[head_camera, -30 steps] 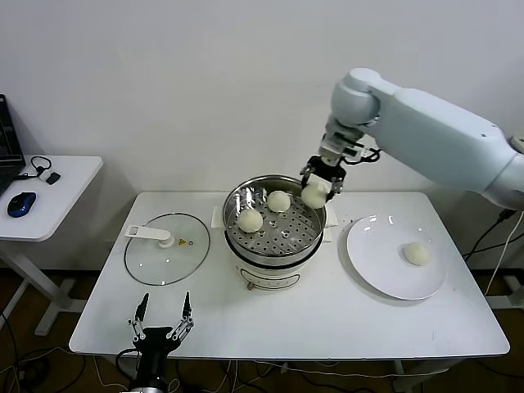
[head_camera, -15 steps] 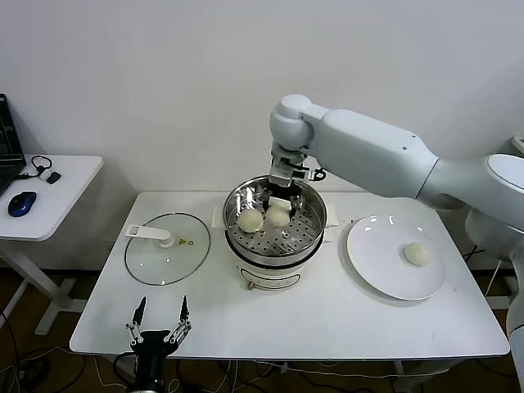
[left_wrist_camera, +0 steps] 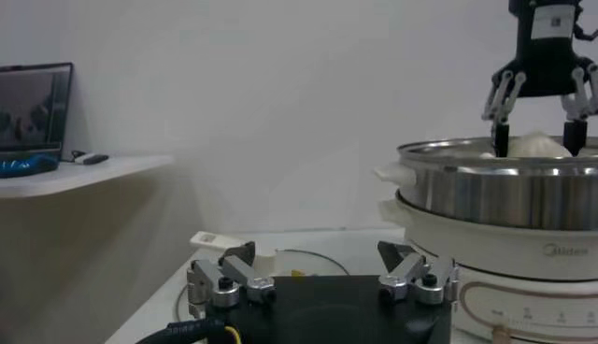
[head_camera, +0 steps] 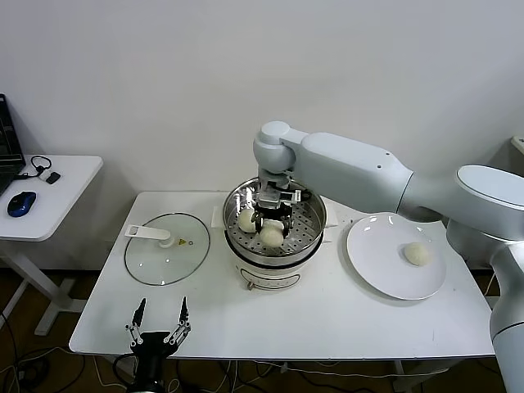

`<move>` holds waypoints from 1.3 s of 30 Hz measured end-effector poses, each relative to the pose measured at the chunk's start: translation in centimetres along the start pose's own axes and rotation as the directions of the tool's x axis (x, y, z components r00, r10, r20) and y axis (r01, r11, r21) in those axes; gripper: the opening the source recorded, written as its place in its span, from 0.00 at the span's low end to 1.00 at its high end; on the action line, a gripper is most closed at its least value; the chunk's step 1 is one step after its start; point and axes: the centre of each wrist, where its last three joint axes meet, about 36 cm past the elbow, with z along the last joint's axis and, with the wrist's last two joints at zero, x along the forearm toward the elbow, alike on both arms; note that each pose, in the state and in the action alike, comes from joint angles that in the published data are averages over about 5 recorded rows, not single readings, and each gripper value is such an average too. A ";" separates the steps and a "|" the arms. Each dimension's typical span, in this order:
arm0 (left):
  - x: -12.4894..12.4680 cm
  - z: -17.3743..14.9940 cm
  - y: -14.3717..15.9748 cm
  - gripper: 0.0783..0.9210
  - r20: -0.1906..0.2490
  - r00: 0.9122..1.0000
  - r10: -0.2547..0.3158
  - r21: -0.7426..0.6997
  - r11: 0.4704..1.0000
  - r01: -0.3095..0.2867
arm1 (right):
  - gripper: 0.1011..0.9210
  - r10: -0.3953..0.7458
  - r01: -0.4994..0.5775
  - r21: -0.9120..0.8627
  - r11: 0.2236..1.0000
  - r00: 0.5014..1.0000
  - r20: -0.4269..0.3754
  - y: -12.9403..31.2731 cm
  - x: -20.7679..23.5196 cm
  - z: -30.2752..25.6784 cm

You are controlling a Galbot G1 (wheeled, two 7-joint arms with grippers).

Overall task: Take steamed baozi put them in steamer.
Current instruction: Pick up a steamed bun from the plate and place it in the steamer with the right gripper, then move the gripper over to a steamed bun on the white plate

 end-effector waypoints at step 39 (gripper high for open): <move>-0.1 0.1 -0.3 0.88 -0.002 1.000 0.004 0.006 1.000 -0.004 | 0.88 0.029 -0.028 -0.025 0.999 0.999 0.014 2.1 1.1 2.0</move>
